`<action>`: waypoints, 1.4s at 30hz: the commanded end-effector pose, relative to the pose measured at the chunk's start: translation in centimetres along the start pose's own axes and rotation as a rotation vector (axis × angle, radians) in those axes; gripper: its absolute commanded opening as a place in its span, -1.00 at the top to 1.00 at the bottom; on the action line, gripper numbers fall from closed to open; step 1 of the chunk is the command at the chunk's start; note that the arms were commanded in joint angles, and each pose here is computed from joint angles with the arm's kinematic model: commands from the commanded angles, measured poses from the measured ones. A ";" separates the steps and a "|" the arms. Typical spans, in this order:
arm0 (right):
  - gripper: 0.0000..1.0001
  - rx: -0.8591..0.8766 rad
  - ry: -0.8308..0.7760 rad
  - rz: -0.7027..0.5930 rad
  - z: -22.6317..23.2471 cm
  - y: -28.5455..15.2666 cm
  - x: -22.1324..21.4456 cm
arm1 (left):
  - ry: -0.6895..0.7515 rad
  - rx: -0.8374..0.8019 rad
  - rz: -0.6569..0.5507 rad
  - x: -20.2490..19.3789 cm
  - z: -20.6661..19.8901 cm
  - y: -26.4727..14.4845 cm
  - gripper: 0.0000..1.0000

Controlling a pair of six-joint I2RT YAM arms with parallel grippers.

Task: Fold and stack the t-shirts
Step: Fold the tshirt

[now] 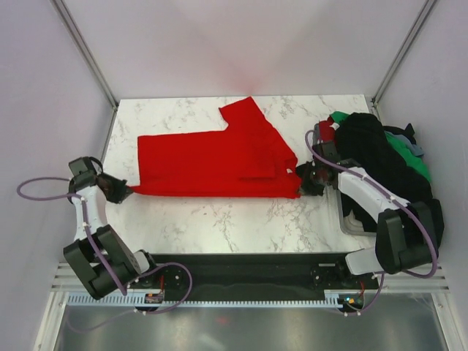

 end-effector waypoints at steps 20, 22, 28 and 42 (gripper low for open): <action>-0.37 -0.140 0.223 0.052 -6.4 -1.6 -6.1 | -0.335 -0.053 0.040 -6.2 3.4 -3.3 -0.95; -0.38 -0.123 0.185 -0.038 -4.6 -3.2 -3.9 | -0.312 -0.094 0.016 -5.7 2.6 -4.1 -0.99; -0.39 0.093 -0.049 -0.229 7.9 -9.0 1.3 | -0.183 -0.134 -0.059 -3.3 0.9 -5.7 -0.99; -0.69 0.371 -0.315 -0.320 27.1 6.6 20.3 | 0.393 -0.052 -0.022 -2.1 -3.5 -2.7 -0.99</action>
Point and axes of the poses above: each gripper's point midway between its finger pads, its own y axis out along the fingers, its own z axis along the line the jaws close on, x = y × z, the point moved 1 cm from there along -y, back along the fingers, and after that the axes turned 10 degrees about y, right-handed, at the moved point
